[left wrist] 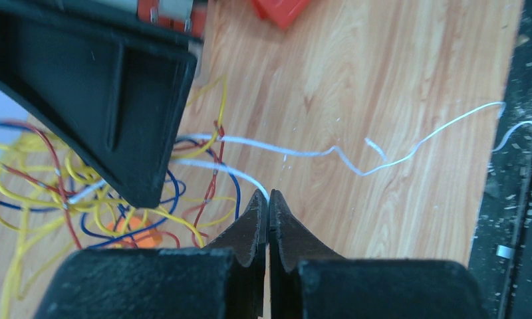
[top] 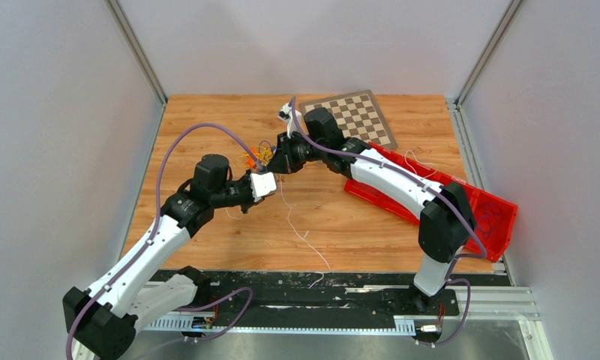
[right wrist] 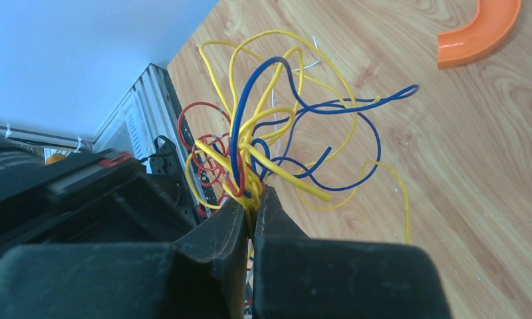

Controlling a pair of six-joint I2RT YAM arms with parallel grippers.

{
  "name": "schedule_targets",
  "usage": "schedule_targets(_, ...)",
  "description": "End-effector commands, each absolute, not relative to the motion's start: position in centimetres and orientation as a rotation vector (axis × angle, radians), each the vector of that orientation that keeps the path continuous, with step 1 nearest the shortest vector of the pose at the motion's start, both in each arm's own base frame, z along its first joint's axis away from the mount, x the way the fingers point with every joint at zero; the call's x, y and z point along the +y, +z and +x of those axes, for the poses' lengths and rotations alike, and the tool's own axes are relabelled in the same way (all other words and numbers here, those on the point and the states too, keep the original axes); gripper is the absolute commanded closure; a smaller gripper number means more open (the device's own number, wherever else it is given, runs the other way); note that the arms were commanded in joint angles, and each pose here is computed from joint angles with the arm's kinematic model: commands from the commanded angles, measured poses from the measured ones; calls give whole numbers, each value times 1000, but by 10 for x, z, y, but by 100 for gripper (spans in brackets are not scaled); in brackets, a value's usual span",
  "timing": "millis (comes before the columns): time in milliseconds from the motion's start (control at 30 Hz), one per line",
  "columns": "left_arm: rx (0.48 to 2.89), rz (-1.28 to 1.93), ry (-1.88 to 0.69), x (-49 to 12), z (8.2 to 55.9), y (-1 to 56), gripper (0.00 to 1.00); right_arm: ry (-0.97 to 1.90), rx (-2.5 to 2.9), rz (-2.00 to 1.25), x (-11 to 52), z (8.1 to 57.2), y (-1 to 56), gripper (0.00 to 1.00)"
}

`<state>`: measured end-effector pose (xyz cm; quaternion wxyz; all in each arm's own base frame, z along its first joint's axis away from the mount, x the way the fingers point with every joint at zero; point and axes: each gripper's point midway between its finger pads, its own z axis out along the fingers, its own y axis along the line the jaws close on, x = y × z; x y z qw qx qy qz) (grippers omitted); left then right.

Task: Untangle the cables

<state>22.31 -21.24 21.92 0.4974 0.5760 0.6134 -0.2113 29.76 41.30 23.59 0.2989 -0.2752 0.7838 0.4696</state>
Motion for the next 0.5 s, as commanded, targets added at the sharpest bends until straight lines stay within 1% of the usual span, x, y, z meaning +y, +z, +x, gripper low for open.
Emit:
schedule_targets(0, 1254, 1495, -696, -236, 171, 274, 100, 1207, 2012, -651, 403, 329, 255, 93)
schedule_targets(67, 1218, 1549, -743, -240, 154, 277, 100, 1209, 2030, -635, 402, 340, 248, 86)
schedule_targets(100, 1214, 1573, -767, -242, 146, 275, 100, 1216, 2038, -626, 402, 344, 246, 85)
schedule_targets(200, 1171, 1594, -815, -246, 136, 284, 100, 1221, 2052, -621, 404, 354, 238, 85)
schedule_targets(467, 1062, 1568, -975, -255, 111, 344, 100, 1189, 2096, -588, 395, 380, 212, 86)
